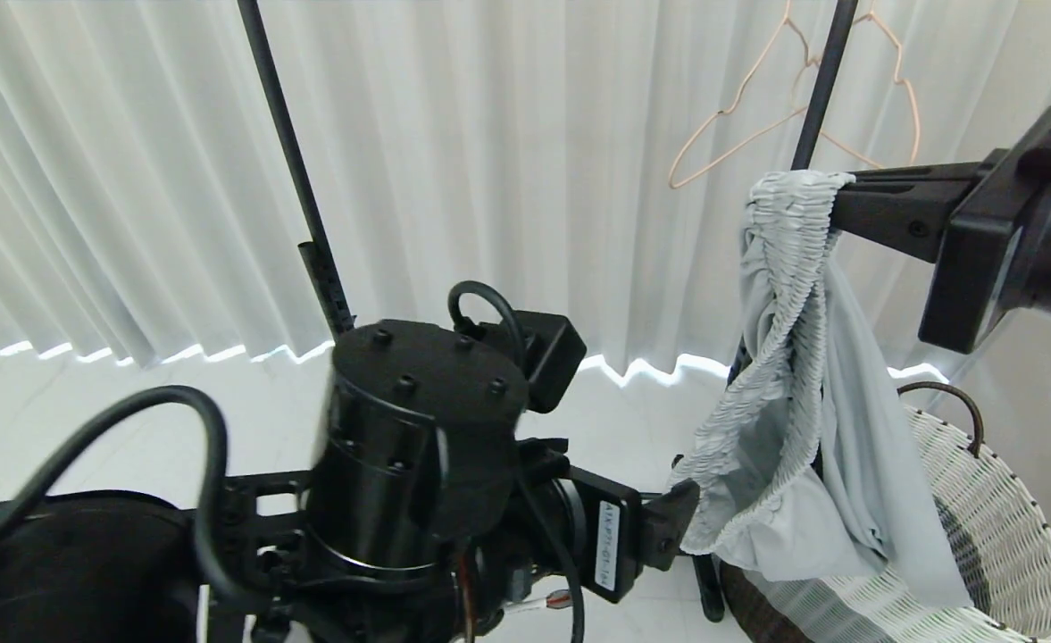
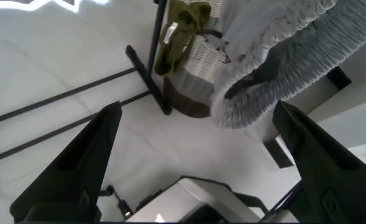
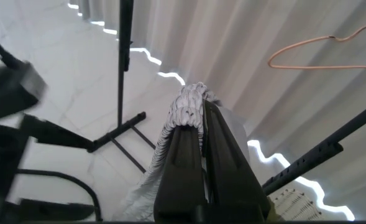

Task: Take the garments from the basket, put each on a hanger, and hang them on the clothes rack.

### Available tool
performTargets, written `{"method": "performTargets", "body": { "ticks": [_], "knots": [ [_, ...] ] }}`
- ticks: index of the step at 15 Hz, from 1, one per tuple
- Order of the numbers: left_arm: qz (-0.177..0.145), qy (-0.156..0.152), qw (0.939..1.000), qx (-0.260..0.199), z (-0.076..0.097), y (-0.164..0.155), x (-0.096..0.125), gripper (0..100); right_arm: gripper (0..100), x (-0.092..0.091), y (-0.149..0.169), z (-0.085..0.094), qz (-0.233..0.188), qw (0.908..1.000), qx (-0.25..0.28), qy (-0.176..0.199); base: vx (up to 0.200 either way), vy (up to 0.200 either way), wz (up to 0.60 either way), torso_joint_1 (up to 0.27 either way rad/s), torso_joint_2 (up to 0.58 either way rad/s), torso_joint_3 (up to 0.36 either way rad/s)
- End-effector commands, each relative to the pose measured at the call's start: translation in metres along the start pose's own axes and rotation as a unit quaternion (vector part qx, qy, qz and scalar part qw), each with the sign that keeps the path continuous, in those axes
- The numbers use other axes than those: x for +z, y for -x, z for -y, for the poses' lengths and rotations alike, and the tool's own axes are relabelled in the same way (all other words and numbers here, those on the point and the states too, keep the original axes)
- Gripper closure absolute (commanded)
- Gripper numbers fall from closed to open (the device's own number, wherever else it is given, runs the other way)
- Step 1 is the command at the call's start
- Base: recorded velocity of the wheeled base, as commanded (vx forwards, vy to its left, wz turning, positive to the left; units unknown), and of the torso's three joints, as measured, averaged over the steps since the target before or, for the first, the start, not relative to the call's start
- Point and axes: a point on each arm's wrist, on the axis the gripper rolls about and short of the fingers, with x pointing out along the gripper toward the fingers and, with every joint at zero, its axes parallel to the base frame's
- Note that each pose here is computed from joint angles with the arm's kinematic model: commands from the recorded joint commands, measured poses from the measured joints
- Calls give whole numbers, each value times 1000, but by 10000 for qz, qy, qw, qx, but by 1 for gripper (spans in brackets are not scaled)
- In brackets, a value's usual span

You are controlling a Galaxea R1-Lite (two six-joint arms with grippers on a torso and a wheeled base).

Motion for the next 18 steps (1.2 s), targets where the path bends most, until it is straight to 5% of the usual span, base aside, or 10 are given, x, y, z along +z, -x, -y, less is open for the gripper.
{"method": "performTargets", "body": {
  "ticks": [1,7,12,13,18],
  "knots": [
    [-216,67,9997,22,3,-39,-20,0,100,3,6,0,72,9999,49,-61,0,0,0,0,0,0],
    [-498,988,9933,325,-8,-69,-41,0,100,4,10,1,125,9997,54,-183,0,0,0,0,0,0],
    [-474,1062,9926,337,-9,-75,-48,0,100,6,14,2,172,9997,29,-191,0,0,0,0,0,0],
    [-552,1021,9925,386,-11,-73,-53,100,100,6,14,2,165,9997,30,-189,0,0,0,0,0,0],
    [-225,810,9921,936,-16,-24,-57,100,100,-4,12,7,-74,9997,-171,-138,0,0,0,0,0,0]
  ]
}}
